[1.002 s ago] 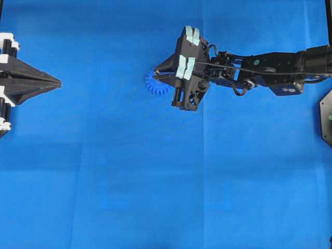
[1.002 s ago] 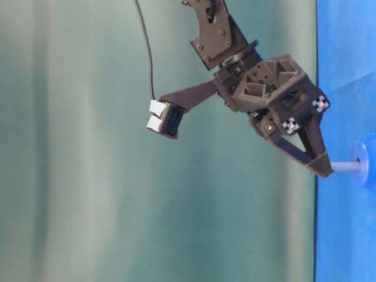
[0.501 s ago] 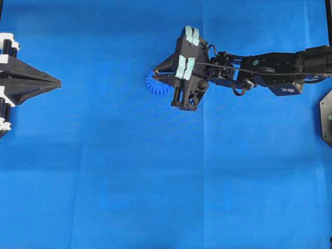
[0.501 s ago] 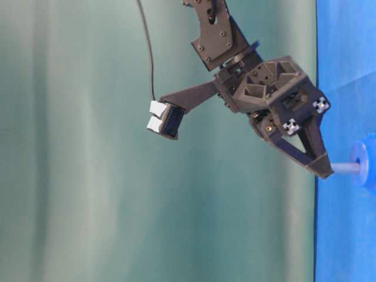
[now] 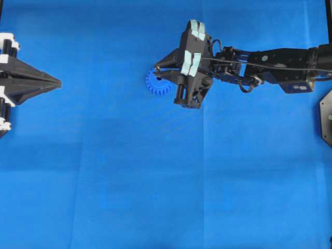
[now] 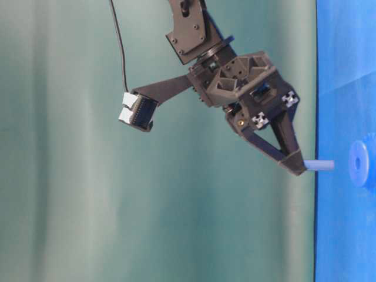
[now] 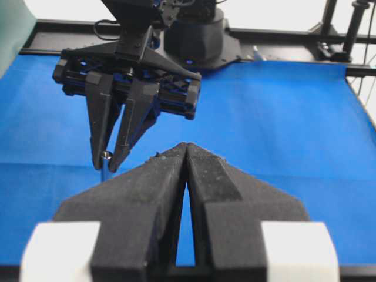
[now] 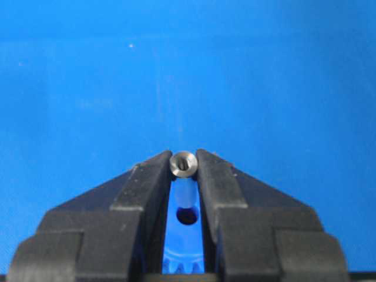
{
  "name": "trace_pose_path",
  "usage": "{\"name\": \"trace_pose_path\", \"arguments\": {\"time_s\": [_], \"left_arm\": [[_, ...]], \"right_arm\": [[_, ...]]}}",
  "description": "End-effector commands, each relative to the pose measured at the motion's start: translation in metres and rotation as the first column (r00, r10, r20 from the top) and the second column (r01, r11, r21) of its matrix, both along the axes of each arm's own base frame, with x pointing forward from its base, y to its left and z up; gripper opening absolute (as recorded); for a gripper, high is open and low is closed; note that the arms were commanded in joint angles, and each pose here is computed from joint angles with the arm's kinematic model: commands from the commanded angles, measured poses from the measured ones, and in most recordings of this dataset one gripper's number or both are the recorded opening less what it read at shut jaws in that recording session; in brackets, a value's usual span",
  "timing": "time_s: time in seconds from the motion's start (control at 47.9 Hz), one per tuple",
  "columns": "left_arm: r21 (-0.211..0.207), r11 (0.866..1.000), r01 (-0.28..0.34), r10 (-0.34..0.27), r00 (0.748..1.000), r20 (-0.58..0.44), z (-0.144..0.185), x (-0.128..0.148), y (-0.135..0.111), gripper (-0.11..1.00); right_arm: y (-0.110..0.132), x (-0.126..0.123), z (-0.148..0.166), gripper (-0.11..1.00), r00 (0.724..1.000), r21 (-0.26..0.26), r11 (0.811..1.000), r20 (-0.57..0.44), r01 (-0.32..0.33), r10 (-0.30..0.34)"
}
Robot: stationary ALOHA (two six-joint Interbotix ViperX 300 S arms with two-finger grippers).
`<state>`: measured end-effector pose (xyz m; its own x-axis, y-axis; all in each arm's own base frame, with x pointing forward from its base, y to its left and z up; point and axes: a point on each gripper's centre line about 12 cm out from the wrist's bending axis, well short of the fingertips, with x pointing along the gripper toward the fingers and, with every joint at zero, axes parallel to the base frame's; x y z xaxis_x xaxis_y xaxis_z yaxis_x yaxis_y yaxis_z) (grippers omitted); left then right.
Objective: Insert the shaft placed at a random location into the center hole of the small gear at another random location.
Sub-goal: 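Carry the shaft with the right gripper over the blue gear's center hole, then lower the shaft into the gear hole and open the right gripper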
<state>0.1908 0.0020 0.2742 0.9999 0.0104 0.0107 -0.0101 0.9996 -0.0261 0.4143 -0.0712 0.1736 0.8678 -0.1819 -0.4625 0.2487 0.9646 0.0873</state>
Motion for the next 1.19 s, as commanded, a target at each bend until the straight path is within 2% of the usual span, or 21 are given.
{"name": "trace_pose_path", "arguments": {"time_s": [0.0, 1.169], "left_arm": [[-0.001, 1.0, -0.001, 0.002, 1.0, 0.011, 0.004, 0.001, 0.0, 0.0], [-0.002, 1.0, -0.002, 0.002, 1.0, 0.002, 0.001, 0.001, 0.0, 0.0]], "right_arm": [[-0.001, 0.001, 0.014, 0.03, 0.999, -0.011, 1.0, 0.046, 0.003, -0.003], [-0.005, 0.008, -0.042, 0.03, 1.0, -0.012, 1.0, -0.011, 0.022, -0.023]]}}
